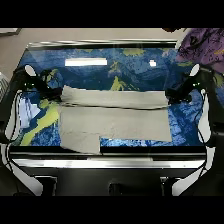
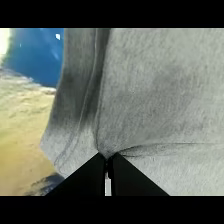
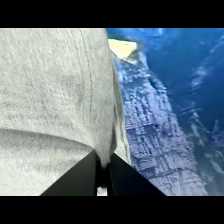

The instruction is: Fold the clothes and pants, and hang the long-sleeved shirts on hangers.

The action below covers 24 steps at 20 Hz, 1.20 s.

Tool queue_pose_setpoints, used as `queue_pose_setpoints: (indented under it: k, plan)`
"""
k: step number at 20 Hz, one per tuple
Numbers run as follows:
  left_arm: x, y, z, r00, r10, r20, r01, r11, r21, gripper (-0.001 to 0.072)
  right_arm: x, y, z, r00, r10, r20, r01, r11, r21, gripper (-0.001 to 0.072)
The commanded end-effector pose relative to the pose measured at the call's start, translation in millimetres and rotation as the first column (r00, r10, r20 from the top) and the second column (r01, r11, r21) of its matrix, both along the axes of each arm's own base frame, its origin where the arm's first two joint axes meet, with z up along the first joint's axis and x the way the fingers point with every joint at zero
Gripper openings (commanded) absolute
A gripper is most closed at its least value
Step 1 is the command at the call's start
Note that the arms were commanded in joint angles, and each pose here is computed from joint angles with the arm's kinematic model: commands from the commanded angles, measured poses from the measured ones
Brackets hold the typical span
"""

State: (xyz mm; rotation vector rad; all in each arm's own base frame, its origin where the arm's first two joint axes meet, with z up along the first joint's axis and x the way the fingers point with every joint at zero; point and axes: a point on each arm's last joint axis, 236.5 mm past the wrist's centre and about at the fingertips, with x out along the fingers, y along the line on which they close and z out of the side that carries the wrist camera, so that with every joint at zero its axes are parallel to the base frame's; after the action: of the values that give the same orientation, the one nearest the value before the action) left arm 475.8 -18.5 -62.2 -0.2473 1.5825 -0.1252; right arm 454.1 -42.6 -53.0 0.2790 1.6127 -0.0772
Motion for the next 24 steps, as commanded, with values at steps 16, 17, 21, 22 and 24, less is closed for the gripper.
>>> queue_pose_setpoints:
  k: [16, 17, 21, 22, 24]
  plan:
    - [1.4, 16.6, 40.5, 0.996, 0.076, 0.035, -0.078, 0.995, 0.059, 0.0698, -27.2, -2.3, 9.6, 0.995, -0.004, -0.102, 0.002, 1.0, -0.016, 0.05]
    - [-3.6, 32.0, 58.3, 0.994, 0.086, 0.061, -0.092, 0.991, 0.099, 0.0698, -24.5, -10.7, 25.3, 0.998, -0.019, -0.054, 0.019, 1.0, -0.01, 0.05]
    - [-76.8, 89.0, 81.7, 0.976, 0.212, 0.049, -0.217, 0.963, 0.162, 0.0696, -39.0, -38.7, 77.8, 0.983, -0.158, 0.098, 0.136, 0.969, 0.207, 0.05]
    - [-105.9, 93.7, 72.9, 0.967, 0.254, 0.037, -0.256, 0.955, 0.147, 0.0695, -54.8, -45.2, 78.0, 0.975, -0.203, 0.09, 0.176, 0.953, 0.248, 0.05]
    - [-159.9, 79.1, 48.5, 0.941, 0.337, 0.029, -0.338, 0.94, 0.043, 0.0695, -86.2, -49.7, 68.8, 0.958, -0.282, 0.057, 0.254, 0.922, 0.293, 0.0499]
